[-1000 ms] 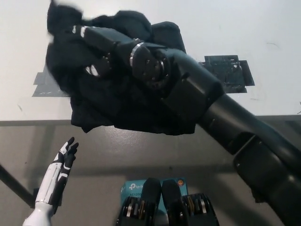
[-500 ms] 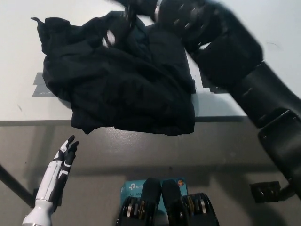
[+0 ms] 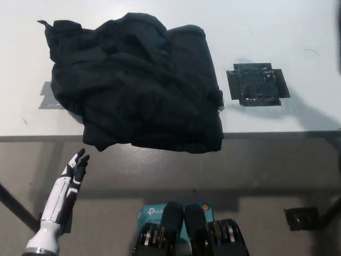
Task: The robot grabs the right edges of the black jacket on the table, and folds it in half
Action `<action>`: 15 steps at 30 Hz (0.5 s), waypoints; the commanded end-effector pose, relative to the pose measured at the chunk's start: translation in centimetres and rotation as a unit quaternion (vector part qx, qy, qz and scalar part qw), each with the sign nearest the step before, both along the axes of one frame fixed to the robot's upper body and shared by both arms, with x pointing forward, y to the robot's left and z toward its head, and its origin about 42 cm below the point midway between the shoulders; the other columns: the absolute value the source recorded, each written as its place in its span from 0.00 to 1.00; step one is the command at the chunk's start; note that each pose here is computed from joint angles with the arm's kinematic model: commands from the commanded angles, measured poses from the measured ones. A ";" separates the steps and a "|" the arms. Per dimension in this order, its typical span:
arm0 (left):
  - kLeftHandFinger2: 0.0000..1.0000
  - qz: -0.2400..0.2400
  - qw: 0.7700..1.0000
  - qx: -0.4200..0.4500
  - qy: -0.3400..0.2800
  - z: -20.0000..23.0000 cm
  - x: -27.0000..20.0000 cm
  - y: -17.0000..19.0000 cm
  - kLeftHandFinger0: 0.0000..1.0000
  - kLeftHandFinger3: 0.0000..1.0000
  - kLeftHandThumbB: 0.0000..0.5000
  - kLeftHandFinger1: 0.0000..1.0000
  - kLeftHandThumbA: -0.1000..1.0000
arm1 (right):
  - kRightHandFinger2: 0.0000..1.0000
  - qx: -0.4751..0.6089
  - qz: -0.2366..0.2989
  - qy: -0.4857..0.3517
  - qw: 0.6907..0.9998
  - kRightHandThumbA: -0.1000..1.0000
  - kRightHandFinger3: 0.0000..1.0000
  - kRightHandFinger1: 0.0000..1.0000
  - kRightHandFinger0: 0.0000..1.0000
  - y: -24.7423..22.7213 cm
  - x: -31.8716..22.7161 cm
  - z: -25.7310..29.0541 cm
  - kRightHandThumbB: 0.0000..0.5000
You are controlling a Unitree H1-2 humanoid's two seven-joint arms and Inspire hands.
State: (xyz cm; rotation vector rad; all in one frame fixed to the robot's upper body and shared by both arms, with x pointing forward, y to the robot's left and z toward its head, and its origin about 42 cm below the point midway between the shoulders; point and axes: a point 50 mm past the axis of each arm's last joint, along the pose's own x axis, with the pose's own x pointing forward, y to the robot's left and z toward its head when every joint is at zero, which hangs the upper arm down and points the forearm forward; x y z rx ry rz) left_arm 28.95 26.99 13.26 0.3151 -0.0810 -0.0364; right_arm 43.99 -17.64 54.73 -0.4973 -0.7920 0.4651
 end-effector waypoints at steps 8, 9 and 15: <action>1.00 -0.013 0.998 -0.049 -0.050 3.4 3.9 0.7 1.00 1.00 0.24 1.00 1.00 | 1.00 0.074 -0.022 -0.060 0.995 1.00 1.00 1.00 1.00 -13.1 -18.0 -11.1 0.87; 1.00 -0.012 0.997 -0.052 -0.047 3.3 4.1 0.6 1.00 1.00 0.22 1.00 1.00 | 1.00 0.085 -0.030 -0.050 0.995 1.00 1.00 1.00 1.00 -13.3 -18.9 -13.2 0.88; 1.00 -0.012 0.997 -0.057 -0.041 2.8 4.0 0.8 1.00 1.00 0.23 1.00 1.00 | 1.00 0.129 -0.024 0.028 0.991 1.00 1.00 1.00 1.00 -12.1 -20.2 -19.7 0.84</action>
